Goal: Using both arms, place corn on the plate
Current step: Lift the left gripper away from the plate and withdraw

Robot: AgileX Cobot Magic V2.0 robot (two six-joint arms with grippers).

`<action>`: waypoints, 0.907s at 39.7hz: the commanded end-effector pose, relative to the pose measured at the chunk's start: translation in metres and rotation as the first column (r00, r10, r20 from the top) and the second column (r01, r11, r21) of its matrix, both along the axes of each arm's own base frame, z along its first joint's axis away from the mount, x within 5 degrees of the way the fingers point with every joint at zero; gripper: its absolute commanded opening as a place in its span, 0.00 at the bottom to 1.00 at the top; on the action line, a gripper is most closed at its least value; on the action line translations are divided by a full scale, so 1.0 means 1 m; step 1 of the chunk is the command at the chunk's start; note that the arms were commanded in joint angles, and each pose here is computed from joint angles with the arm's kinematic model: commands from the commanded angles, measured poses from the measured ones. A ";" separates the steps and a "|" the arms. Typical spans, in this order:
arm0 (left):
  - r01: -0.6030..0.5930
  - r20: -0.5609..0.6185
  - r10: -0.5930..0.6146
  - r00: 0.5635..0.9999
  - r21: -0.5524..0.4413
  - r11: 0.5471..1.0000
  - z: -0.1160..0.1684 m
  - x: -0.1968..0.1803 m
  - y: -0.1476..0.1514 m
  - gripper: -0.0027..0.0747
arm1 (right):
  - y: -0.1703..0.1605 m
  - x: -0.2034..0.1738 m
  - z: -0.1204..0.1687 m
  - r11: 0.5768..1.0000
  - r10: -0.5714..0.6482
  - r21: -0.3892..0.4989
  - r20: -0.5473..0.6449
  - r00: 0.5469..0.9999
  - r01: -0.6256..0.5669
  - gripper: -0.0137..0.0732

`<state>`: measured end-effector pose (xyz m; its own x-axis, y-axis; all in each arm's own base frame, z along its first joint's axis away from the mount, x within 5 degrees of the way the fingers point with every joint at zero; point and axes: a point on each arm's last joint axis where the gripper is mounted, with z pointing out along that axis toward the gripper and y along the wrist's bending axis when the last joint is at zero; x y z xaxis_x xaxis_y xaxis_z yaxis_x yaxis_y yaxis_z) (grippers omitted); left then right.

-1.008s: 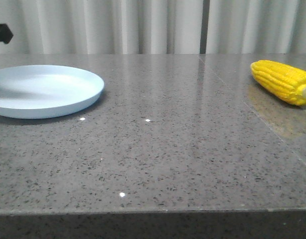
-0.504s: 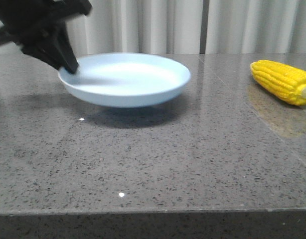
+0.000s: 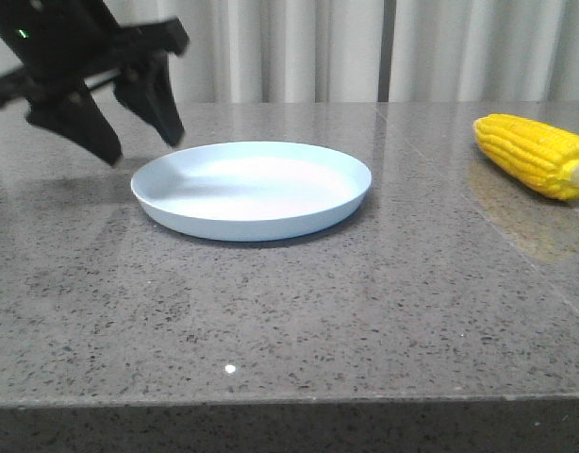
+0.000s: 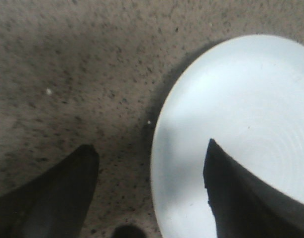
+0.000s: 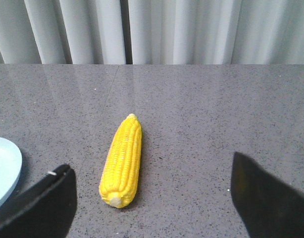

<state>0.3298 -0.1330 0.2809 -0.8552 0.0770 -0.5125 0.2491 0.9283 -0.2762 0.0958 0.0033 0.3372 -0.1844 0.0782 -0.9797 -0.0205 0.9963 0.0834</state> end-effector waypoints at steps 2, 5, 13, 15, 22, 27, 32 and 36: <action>-0.079 0.178 0.079 0.981 -0.009 0.997 0.054 -0.010 0.029 0.42 | -0.001 0.001 0.017 1.000 -0.008 -0.004 0.098 0.995 0.008 0.91; -0.107 0.202 0.096 0.975 0.049 0.993 0.065 -0.018 0.049 0.26 | -0.001 0.001 0.017 1.000 -0.008 -0.004 0.098 0.995 0.008 0.91; -0.262 0.306 0.217 0.927 0.116 0.958 0.080 -0.052 0.095 0.07 | -0.001 0.001 0.017 1.000 -0.008 -0.004 0.098 0.995 0.008 0.91; -0.285 0.338 0.229 0.913 0.128 0.950 0.083 -0.065 0.104 0.06 | -0.001 0.001 0.017 1.000 -0.008 -0.004 0.098 0.995 0.008 0.91; -0.302 0.505 0.212 0.837 0.101 0.948 0.079 -0.112 0.115 0.01 | -0.001 0.001 0.017 1.000 -0.008 -0.004 0.098 0.995 0.008 0.91; -0.280 0.666 0.174 0.725 0.055 0.959 0.074 -0.152 0.115 0.01 | -0.001 0.001 0.017 1.000 -0.008 -0.004 0.098 0.995 0.008 0.91; -0.271 0.790 0.165 0.591 0.001 0.963 0.064 -0.195 0.119 0.01 | -0.001 0.001 0.017 1.000 -0.008 -0.004 0.098 0.995 0.008 0.91; -0.267 0.837 0.162 0.523 -0.019 0.963 0.052 -0.220 0.121 0.01 | -0.001 0.001 0.017 1.000 -0.008 -0.004 0.098 0.995 0.008 0.91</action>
<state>0.1250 -0.0115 0.3221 -0.2373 0.0528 -0.9700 0.0926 0.9952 0.0315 0.0958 0.0033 0.3372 -0.1844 0.0782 -0.9797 -0.0205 0.9963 0.0834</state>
